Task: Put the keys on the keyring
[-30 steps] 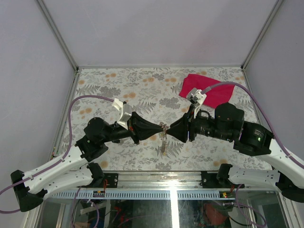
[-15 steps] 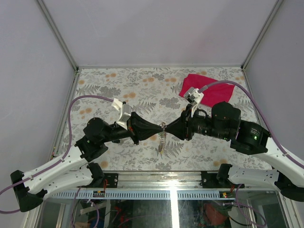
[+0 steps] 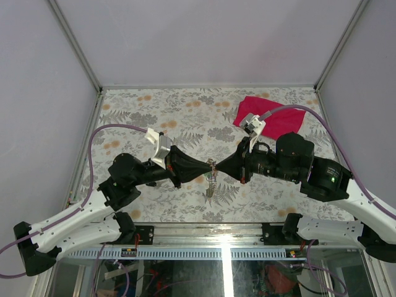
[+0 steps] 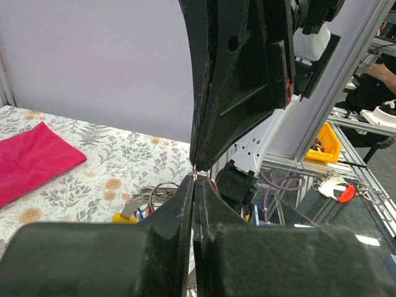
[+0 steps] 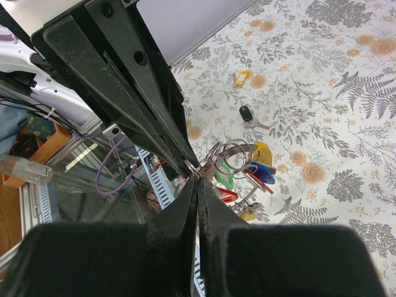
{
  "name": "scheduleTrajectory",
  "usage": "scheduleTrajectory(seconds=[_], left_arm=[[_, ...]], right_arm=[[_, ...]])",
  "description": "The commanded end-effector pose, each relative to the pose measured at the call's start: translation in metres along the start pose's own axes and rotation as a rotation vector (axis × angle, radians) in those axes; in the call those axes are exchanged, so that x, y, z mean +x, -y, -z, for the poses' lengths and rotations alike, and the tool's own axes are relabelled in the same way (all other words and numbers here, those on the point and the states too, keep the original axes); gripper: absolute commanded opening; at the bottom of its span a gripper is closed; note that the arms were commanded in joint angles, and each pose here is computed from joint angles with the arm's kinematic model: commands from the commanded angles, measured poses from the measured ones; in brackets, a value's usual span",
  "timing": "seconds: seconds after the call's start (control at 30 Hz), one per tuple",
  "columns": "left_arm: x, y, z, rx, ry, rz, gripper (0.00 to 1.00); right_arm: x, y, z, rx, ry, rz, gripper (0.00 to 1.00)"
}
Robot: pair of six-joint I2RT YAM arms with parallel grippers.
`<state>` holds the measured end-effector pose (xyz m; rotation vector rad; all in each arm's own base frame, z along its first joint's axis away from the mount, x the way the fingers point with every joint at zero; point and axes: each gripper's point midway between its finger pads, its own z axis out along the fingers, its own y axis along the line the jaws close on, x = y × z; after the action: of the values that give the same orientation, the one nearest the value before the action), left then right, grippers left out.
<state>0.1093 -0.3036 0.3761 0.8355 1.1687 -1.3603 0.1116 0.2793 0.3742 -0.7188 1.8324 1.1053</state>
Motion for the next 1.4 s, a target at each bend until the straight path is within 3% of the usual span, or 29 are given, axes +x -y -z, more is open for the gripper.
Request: scheduleTrajectory(seconds=[0.0, 0.47, 1.37], left_arm=[[-0.03, 0.012, 0.001, 0.036, 0.111, -0.057, 0.0], [-0.033, 0.013, 0.003, 0.034, 0.121, -0.063, 0.0], [-0.033, 0.013, 0.001, 0.038, 0.115, -0.063, 0.0]], right_arm=[[-0.017, -0.002, 0.003, 0.001, 0.073, 0.011, 0.0], [-0.006, 0.015, 0.001, 0.086, 0.058, -0.036, 0.0], [0.012, 0.011, -0.017, 0.048, -0.027, -0.046, 0.0]])
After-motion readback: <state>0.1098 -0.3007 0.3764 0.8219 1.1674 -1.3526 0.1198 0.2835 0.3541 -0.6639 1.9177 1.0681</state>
